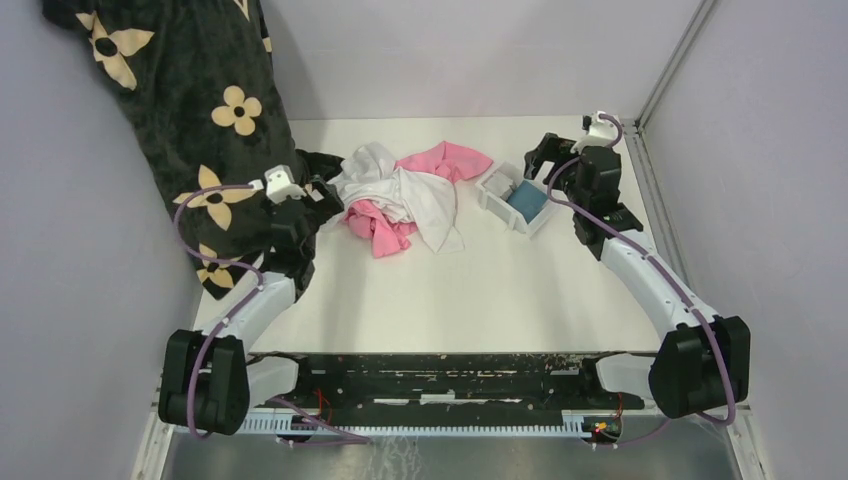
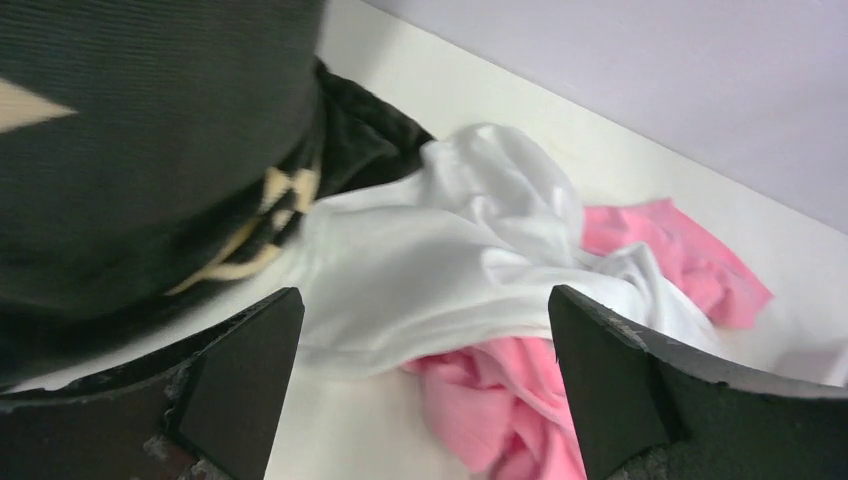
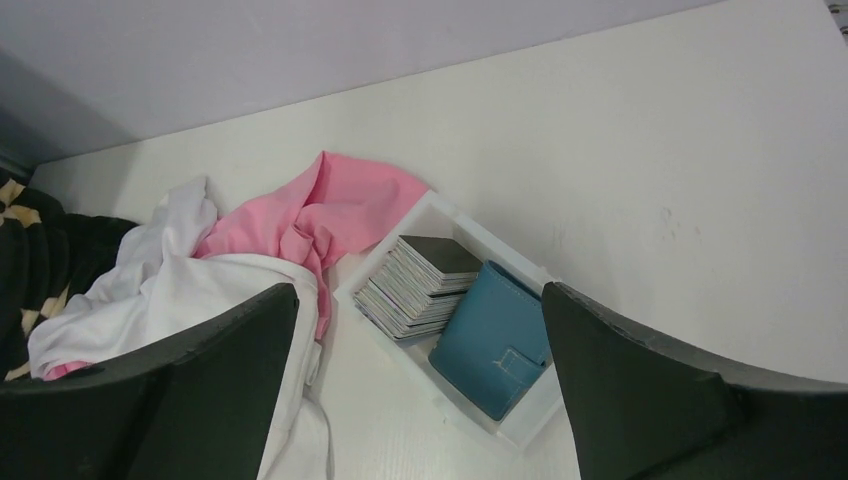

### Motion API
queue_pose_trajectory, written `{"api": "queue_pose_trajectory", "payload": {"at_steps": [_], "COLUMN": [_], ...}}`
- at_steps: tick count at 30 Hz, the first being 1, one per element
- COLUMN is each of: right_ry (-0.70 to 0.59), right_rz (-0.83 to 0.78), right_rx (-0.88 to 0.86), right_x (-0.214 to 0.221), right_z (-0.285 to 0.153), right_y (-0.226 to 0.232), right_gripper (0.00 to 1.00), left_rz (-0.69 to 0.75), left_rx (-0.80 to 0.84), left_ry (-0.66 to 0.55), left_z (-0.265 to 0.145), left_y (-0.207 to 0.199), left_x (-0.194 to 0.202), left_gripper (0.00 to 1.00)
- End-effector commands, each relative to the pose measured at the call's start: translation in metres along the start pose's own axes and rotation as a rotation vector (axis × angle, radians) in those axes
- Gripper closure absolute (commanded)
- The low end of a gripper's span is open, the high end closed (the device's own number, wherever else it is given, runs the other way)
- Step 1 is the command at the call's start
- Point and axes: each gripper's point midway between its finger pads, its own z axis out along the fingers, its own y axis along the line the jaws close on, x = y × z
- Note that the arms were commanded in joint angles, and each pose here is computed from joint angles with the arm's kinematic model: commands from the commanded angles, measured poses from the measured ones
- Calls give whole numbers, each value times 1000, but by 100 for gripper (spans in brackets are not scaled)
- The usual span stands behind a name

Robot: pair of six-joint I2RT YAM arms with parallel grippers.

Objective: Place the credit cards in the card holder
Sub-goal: Pick up the card holder from the storage box.

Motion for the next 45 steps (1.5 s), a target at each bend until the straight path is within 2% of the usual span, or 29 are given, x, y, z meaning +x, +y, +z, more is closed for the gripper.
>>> {"api": "queue_pose_trajectory", "payload": {"at_steps": [1, 5, 11, 13, 20, 29, 45], "right_ry": [-46, -14, 165, 219, 321, 365, 334], "right_rz": [71, 57, 30, 36, 15, 2, 28], "right_rx": [16, -86, 107, 137, 217, 238, 245], "right_x": [-17, -2, 42, 58, 97, 116, 125], "right_z": [6, 20, 29, 32, 42, 60, 84], "right_y": [-2, 7, -29, -36, -56, -62, -68], "right_gripper": [0, 4, 21, 26, 31, 33, 35], "left_rz": [-19, 23, 142, 168, 146, 116, 99], "left_rx": [85, 180, 276, 288, 366, 431, 487], "left_ry": [-52, -18, 93, 143, 253, 301, 290], "left_z": [-9, -23, -35, -33, -27, -17, -17], "left_y": [-59, -122, -204, -221, -266, -299, -300], "left_x": [-15, 2, 52, 77, 127, 153, 173], "left_gripper": [2, 4, 5, 5, 6, 6, 7]}}
